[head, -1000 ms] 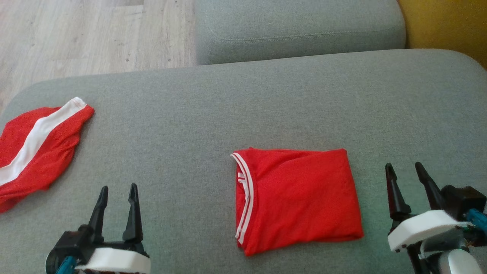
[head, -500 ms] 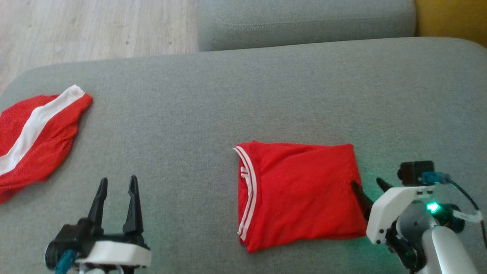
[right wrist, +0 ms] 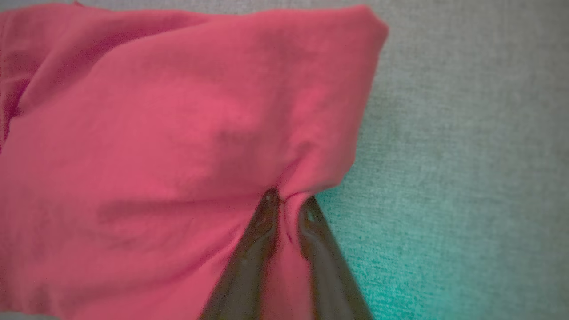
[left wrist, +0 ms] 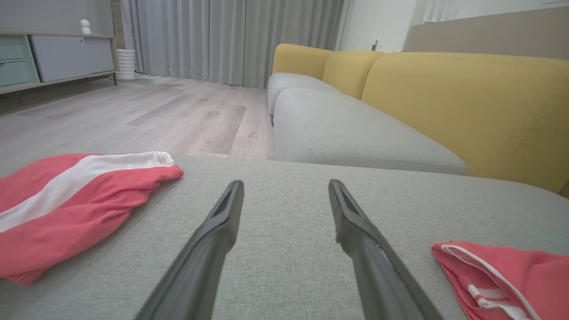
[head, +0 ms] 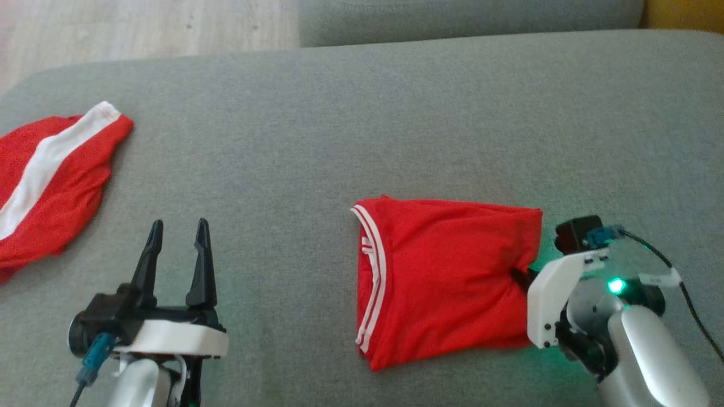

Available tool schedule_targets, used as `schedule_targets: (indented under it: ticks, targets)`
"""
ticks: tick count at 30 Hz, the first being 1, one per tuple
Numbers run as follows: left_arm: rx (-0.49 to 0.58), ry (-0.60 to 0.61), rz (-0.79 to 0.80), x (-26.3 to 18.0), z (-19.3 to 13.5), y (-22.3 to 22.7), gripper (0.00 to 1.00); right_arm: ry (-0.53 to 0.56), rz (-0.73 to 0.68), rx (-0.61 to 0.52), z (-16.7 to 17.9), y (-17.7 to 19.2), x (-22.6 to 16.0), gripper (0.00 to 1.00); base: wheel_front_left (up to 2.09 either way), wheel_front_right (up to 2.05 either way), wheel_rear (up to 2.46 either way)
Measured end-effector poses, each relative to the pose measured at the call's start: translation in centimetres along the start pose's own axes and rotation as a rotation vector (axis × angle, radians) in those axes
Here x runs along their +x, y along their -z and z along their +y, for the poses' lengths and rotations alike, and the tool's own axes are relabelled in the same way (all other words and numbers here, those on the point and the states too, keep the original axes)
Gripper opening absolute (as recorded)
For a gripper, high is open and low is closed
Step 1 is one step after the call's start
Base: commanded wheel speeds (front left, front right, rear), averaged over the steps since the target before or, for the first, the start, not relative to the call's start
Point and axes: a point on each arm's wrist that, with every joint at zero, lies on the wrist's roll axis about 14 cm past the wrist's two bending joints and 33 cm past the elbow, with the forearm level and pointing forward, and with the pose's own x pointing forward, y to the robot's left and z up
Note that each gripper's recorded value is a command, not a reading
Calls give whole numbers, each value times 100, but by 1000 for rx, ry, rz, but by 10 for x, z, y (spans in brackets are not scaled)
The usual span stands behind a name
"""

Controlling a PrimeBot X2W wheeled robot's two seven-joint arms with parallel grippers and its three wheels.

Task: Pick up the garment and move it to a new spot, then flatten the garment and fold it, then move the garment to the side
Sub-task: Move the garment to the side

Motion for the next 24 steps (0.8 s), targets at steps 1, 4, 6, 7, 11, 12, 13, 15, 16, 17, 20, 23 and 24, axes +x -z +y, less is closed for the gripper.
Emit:
schedule_targets:
  ticks: [1,4,6,7,11,12,13,15,16,17,20,23,24]
  targets:
    - [-1,2,4,2,-1,1,100,3,2,-30,-2,-2,0,0,0,0,0]
    - [-5,15,8,9,-5,4,100,34,-9,-122,-16,-15,-3,0,0,0,0]
    - [-8,21,14,14,-7,7,100,79,-38,-185,-35,-35,-6,0,0,0,0]
    - [-10,25,16,18,-9,9,100,107,-57,-211,-47,-48,-9,0,0,0,0]
    - [-14,53,14,33,-18,11,100,213,-117,-251,-94,-87,-23,0,0,0,0]
    - [-11,67,8,40,-22,11,100,254,-132,-253,-111,-97,-29,0,0,0,0]
    - [-9,79,2,47,-26,10,100,291,-144,-247,-127,-103,-34,0,0,0,0]
    - [-9,104,-14,61,-34,8,100,358,-148,-229,-158,-108,-42,0,0,0,0]
    - [-7,117,-19,67,-38,8,100,388,-144,-217,-172,-107,-45,0,0,0,0]
    - [-6,127,-21,73,-42,9,100,416,-137,-203,-185,-105,-48,0,0,0,0]
    - [-14,157,-14,87,-52,18,100,497,-140,-154,-222,-100,-60,0,0,0,0]
    - [-18,191,2,98,-63,29,100,573,-160,-98,-253,-98,-73,0,0,0,0]
    - [-21,202,9,102,-67,32,100,596,-162,-86,-261,-96,-77,0,0,0,0]
